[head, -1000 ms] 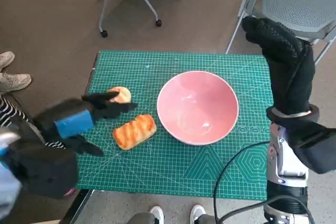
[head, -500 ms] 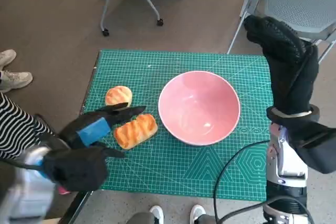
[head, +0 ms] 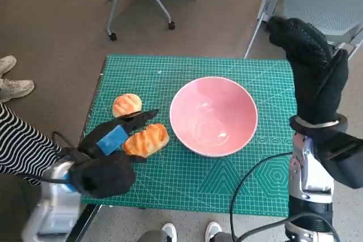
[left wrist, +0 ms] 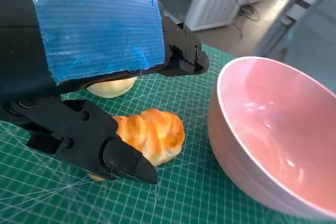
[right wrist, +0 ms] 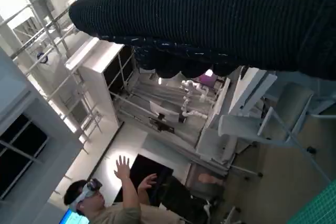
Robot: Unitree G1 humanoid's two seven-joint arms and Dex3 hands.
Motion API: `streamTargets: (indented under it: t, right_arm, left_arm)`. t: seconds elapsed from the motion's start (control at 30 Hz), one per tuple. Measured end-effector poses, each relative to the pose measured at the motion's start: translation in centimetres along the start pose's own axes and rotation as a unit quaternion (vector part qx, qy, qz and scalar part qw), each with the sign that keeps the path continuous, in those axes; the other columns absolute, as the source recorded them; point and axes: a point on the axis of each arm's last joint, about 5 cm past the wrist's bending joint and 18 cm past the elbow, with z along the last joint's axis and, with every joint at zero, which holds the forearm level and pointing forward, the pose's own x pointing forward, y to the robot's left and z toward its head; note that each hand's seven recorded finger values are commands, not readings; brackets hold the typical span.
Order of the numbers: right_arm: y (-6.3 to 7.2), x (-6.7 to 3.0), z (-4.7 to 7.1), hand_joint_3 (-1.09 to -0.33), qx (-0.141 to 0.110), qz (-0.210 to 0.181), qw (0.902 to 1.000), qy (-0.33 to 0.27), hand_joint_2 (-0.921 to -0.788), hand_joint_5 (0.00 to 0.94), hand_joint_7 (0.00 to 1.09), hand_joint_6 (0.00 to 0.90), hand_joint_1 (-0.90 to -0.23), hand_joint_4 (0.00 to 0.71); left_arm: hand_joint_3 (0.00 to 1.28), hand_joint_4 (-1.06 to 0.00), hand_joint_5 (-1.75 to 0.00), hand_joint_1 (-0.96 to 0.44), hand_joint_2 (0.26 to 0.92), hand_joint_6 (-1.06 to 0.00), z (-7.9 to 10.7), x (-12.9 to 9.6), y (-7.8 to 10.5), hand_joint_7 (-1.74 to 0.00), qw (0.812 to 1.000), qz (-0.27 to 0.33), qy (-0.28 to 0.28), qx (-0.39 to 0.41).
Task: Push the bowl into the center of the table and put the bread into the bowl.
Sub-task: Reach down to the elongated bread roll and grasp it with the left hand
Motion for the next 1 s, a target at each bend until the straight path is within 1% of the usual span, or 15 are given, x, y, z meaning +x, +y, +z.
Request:
streamTargets:
  t: [0.3,0.73,0.83,0.87,0.9,0.93,0.97,1.0]
  right_arm:
    - [0.1,-0.1,-0.1,-0.697,0.009,-0.003,1.0,0.0,-0.921,0.0,0.52,0.118,-0.696,0.215]
    - [0.0,-0.36,-0.2,-0.697,0.012,-0.004,0.9999,0.003,-0.921,0.002,0.52,0.118,-0.689,0.217]
    - [0.0,-0.42,-0.2,-0.701,0.012,-0.004,0.9999,0.003,-0.921,0.001,0.51,0.113,-0.688,0.214]
    - [0.0,-0.44,-0.2,-0.703,0.012,-0.004,0.9999,0.003,-0.921,0.0,0.51,0.111,-0.688,0.213]
    - [0.0,-0.45,-0.2,-0.704,0.012,-0.004,0.9999,0.003,-0.921,0.0,0.51,0.11,-0.688,0.212]
    - [0.0,-0.46,-0.2,-0.705,0.012,-0.004,0.9999,0.003,-0.921,0.0,0.51,0.109,-0.689,0.211]
    - [0.0,-0.48,-0.1,-0.705,0.011,-0.004,0.9999,0.003,-0.921,0.0,0.51,0.109,-0.69,0.21]
    - [0.0,-0.5,-0.1,-0.705,0.011,-0.005,0.9999,0.003,-0.921,0.0,0.51,0.108,-0.69,0.21]
  left_arm:
    - [0.0,-0.37,-0.02,-0.32,0.858,-0.38,-0.9,1.2,-1.9,-0.01,1.0,-0.001,0.028,0.004]
    - [0.0,-0.5,-0.05,-0.3,0.876,-0.48,-2.0,2.6,-3.3,-0.05,0.996,-0.027,0.073,0.038]
    - [0.0,-0.55,-0.07,-0.27,0.877,-0.53,-2.1,3.0,-3.3,-0.06,0.995,-0.031,0.08,0.048]
    - [0.0,-0.61,-0.09,-0.24,0.876,-0.56,-2.2,3.2,-3.3,-0.08,0.995,-0.033,0.083,0.051]
    - [0.0,-0.62,-0.1,-0.23,0.875,-0.57,-2.2,3.3,-3.4,-0.08,0.994,-0.035,0.086,0.053]
    - [0.0,-0.64,-0.34,-0.17,0.876,-0.61,-2.3,3.4,-3.4,-0.11,0.994,-0.037,0.088,0.054]
    - [0.0,-0.61,-0.55,-0.14,0.878,-0.64,-2.4,3.5,-3.4,-0.13,0.994,-0.038,0.09,0.057]
    - [0.02,-0.62,-0.7,-0.04,0.886,-0.67,-2.4,3.6,-3.4,-0.15,0.993,-0.039,0.091,0.06]
